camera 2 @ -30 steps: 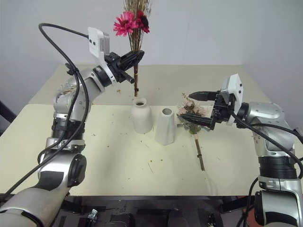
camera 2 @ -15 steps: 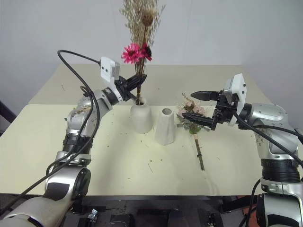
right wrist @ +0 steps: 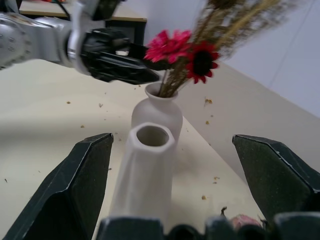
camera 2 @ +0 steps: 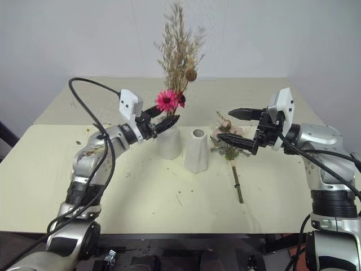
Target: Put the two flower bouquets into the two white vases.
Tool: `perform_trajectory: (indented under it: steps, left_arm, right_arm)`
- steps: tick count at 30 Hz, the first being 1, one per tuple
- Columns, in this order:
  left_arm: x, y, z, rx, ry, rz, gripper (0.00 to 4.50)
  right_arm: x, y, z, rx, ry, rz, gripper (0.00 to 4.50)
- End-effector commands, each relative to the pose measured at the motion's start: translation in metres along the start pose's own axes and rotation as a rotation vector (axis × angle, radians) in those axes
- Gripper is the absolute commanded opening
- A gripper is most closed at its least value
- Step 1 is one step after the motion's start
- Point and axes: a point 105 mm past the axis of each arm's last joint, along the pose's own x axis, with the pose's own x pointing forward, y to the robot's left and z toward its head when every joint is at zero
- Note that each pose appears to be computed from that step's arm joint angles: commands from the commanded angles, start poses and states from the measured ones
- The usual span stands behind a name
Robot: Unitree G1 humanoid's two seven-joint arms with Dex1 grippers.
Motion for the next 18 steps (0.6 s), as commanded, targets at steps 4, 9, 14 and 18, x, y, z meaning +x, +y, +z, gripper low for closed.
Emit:
perform_trajectory:
  steps: [4,9,14,18]
  left_arm:
    - [-0.035,-0.007,0.028,0.082,0.017,-0.071,4.47]
    - [-0.045,0.0,0.04,0.12,0.018,-0.058,4.47]
    - [-0.057,-0.008,0.059,0.14,0.007,-0.179,4.47]
    - [-0.071,-0.025,0.073,0.137,0.018,-0.357,4.47]
  right_arm:
    - [0.0,-0.007,0.009,-0.048,-0.013,-0.011,4.5]
    - [0.0,-0.013,0.003,-0.038,0.013,-0.029,4.5]
    - [-0.007,-0.022,-0.004,-0.001,0.067,-0.071,4.5]
    - [-0.019,-0.029,-0.02,0.042,0.172,-0.135,4.5]
